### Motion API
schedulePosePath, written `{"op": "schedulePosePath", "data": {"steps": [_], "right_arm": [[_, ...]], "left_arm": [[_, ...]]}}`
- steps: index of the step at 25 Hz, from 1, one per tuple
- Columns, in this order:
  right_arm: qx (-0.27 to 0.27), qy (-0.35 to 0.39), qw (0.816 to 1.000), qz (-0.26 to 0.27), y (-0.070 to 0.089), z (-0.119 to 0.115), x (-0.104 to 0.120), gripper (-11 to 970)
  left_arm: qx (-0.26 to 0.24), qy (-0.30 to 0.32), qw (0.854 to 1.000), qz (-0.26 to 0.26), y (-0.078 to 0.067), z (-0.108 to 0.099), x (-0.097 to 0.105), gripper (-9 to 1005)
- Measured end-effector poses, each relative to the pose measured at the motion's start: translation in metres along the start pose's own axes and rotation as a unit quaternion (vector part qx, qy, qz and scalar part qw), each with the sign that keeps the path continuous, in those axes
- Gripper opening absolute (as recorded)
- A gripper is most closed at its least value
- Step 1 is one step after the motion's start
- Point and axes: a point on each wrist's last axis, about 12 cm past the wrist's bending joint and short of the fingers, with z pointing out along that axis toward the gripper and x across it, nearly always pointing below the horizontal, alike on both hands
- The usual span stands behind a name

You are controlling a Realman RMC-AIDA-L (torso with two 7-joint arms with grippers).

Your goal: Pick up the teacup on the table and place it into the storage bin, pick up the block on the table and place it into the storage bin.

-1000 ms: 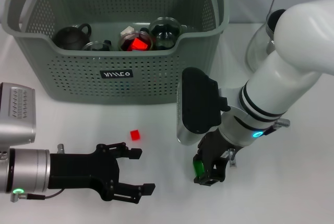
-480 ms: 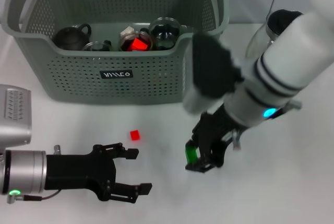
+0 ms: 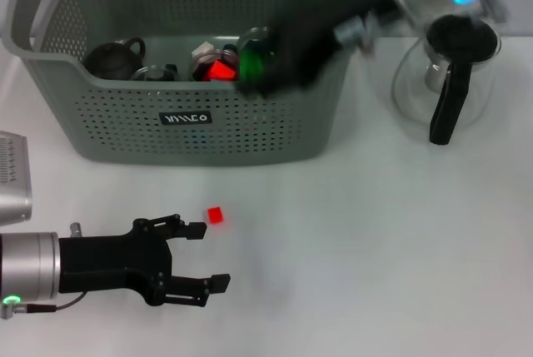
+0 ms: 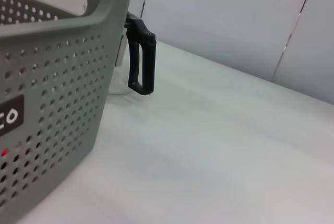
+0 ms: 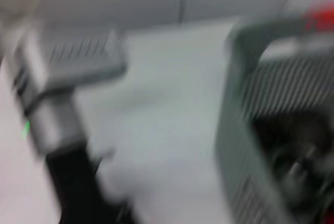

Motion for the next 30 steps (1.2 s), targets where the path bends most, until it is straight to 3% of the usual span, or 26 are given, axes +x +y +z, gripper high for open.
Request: {"op": "schedulePosePath", "data": {"steps": [4, 7, 15, 22, 25, 29, 30], "right_arm": [[0.051, -0.061, 0.996, 0.032, -0.018, 0.005, -0.024, 512], [0.092, -0.073, 0.991, 0.057, -0.033, 0.018, -0.029, 530], [0.157, -0.052, 0.983, 0.076, -0.059, 0.041, -0.017, 577], [0.169, -0.067, 0.981, 0.068, -0.056, 0.034, -0.013, 618], [0.150, -0.101, 0.981, 0.074, -0.047, 0.021, -0.009, 754], [0.058, -0.154, 0.985, 0.045, -0.014, -0.002, 0.015, 937], [0.058, -0.154, 0.985, 0.045, -0.014, -0.002, 0.015, 937]], "left_arm": [[-0.006, -0.001, 1.000, 0.002, 0.003, 0.000, -0.002, 937], [-0.009, -0.004, 1.000, 0.001, 0.003, -0.001, -0.003, 937], [-0.008, -0.006, 1.000, 0.003, 0.004, 0.000, -0.005, 937], [-0.011, -0.006, 1.000, 0.012, 0.007, -0.001, -0.010, 937], [-0.010, -0.006, 1.000, 0.015, 0.008, 0.000, -0.012, 937], [-0.011, -0.006, 1.000, 0.025, 0.011, 0.001, -0.018, 937], [-0.013, -0.005, 1.000, 0.028, 0.012, 0.001, -0.019, 937]]}}
